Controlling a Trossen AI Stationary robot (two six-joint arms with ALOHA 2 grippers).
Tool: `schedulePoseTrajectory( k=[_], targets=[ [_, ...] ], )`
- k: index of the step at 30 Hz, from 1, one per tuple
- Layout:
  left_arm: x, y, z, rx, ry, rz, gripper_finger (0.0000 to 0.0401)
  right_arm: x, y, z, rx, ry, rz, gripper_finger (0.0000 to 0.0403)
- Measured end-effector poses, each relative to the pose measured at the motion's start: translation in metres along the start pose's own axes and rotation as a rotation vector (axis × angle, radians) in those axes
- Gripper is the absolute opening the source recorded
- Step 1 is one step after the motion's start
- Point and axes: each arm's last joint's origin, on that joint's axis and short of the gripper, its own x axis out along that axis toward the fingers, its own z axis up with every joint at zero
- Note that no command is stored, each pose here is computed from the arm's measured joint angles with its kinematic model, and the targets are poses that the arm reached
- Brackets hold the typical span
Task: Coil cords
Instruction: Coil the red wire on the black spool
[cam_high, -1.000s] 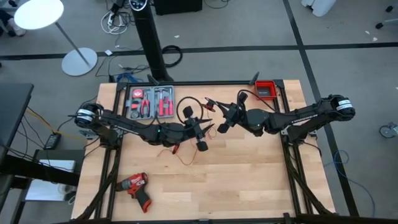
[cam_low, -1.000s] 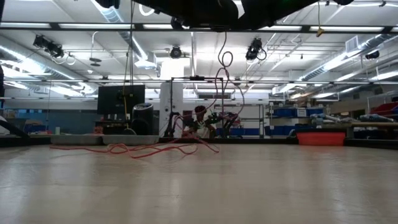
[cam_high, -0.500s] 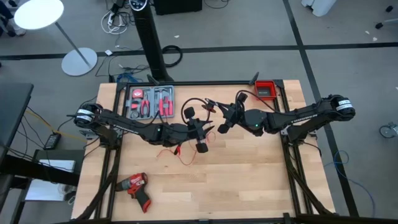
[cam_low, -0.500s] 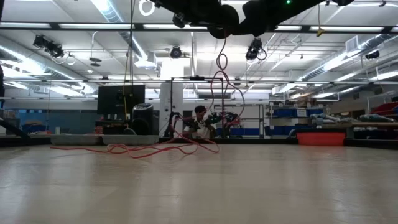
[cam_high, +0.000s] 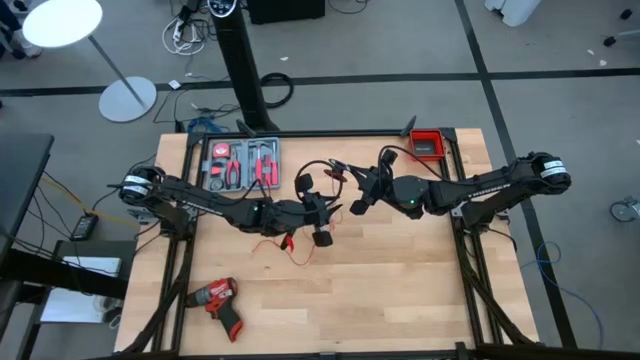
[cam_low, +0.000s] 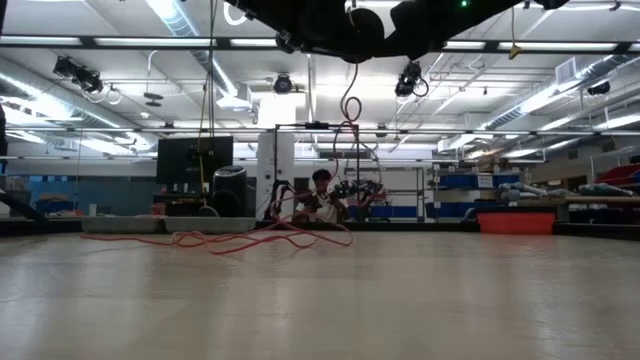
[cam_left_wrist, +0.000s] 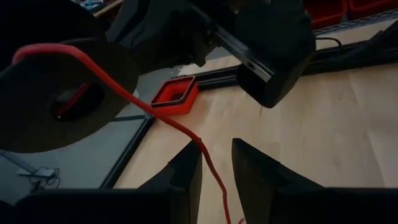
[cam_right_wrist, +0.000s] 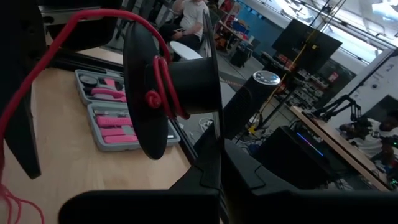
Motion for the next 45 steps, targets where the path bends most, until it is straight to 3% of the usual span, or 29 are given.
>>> schedulePoseTrajectory(
  k=[19, 23, 27, 35, 45],
  targets=[
    [0.0, -0.001, -0.008, 0.011, 0.073, -0.013, 0.0086, 0.0, 0.0, -0.001, -0.006, 0.004, 0.004, 0.0],
    [0.0, -0.001, -0.008, 0.012, 0.074, -0.013, 0.0065, 0.0, 0.0, -0.001, -0.006, 0.004, 0.004, 0.0],
    [-0.001, -0.002, -0.011, 0.03, 0.099, -0.017, 0.0012, 0.0, 0.0, -0.001, -0.006, 0.004, 0.004, 0.0],
    [-0.001, -0.002, -0.012, 0.016, 0.108, -0.03, 0.0002, 0.0, 0.0, -0.001, -0.005, 0.004, 0.005, 0.0],
    [0.001, 0.008, 0.018, -0.011, 0.042, -0.026, 0.0001, 0.0, 0.001, 0.0, 0.003, 0.003, 0.006, 0.0]
  ],
)
